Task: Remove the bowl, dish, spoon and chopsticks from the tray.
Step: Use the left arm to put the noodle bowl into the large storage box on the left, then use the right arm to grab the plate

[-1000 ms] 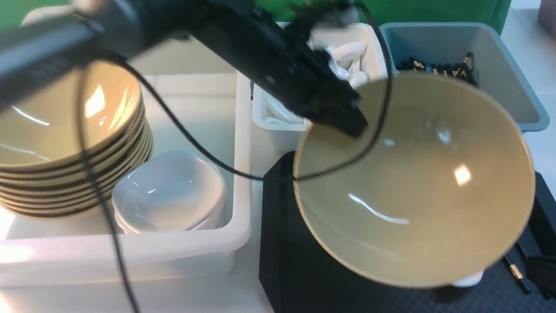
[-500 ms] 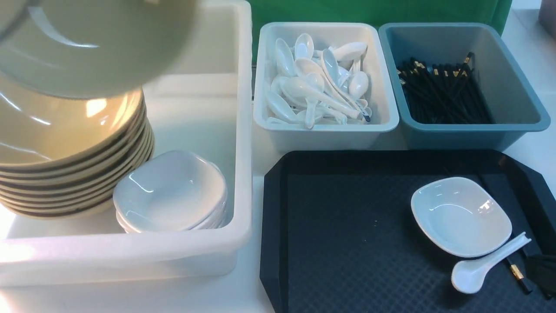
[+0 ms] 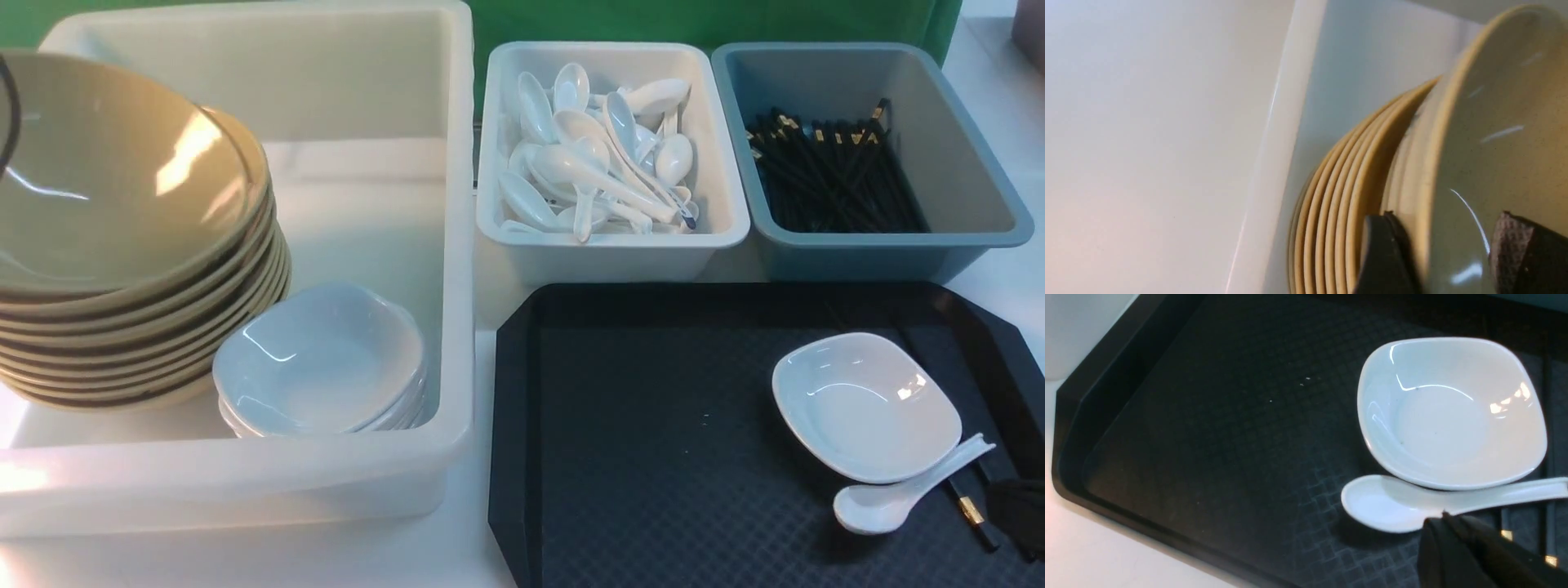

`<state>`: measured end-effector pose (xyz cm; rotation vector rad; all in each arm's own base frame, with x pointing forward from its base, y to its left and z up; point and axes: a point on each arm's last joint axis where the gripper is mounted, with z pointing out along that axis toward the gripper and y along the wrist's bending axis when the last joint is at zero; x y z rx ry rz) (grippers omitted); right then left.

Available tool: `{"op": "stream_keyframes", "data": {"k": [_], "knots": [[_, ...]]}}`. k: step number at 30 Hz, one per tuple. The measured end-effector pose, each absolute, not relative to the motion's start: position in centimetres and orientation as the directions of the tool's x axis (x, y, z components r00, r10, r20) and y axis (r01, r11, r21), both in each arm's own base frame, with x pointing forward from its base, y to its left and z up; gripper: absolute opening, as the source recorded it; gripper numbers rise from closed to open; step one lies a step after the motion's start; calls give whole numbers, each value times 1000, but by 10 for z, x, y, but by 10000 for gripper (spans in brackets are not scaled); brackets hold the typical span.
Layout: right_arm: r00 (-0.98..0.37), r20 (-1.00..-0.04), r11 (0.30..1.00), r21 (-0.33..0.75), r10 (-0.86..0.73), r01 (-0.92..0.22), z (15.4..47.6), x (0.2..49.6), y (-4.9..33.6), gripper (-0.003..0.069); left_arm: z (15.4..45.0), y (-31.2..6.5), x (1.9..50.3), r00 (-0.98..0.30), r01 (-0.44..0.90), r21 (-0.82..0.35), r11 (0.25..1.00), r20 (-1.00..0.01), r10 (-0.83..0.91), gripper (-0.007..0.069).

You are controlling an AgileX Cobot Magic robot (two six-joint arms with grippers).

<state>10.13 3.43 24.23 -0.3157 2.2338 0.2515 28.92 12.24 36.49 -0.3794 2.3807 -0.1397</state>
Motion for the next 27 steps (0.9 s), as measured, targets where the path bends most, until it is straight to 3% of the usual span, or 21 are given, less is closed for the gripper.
{"op": "stream_keyframes", "data": {"k": [3,7,10,12,17,19,24,27], "knots": [[-612,-778,948,74,-138,-309,242,101,34,70,376,117,279,-688,-224,-187,956,-665,-291,393],[-613,-778,948,75,-138,-308,242,101,34,77,402,110,261,-619,-222,-142,965,-744,-252,374],[-613,-778,948,75,-138,-308,242,101,34,78,412,107,254,-582,-226,-127,966,-777,-239,322],[-612,-779,948,74,-138,-308,242,101,34,78,410,106,255,-581,-225,-146,963,-773,-253,244],[-604,-786,949,73,-134,-307,243,102,34,81,367,101,264,-645,-222,-276,935,-678,-354,70],[-607,-783,949,75,-133,-305,243,103,34,88,358,92,264,-661,-186,-304,934,-665,-348,41],[-681,-723,956,107,-114,-273,233,115,37,197,364,14,252,-613,150,-314,938,-774,-161,-4],[-756,-642,958,116,-128,-262,231,134,42,316,379,-40,225,-502,408,-217,887,-865,20,-8]]}}
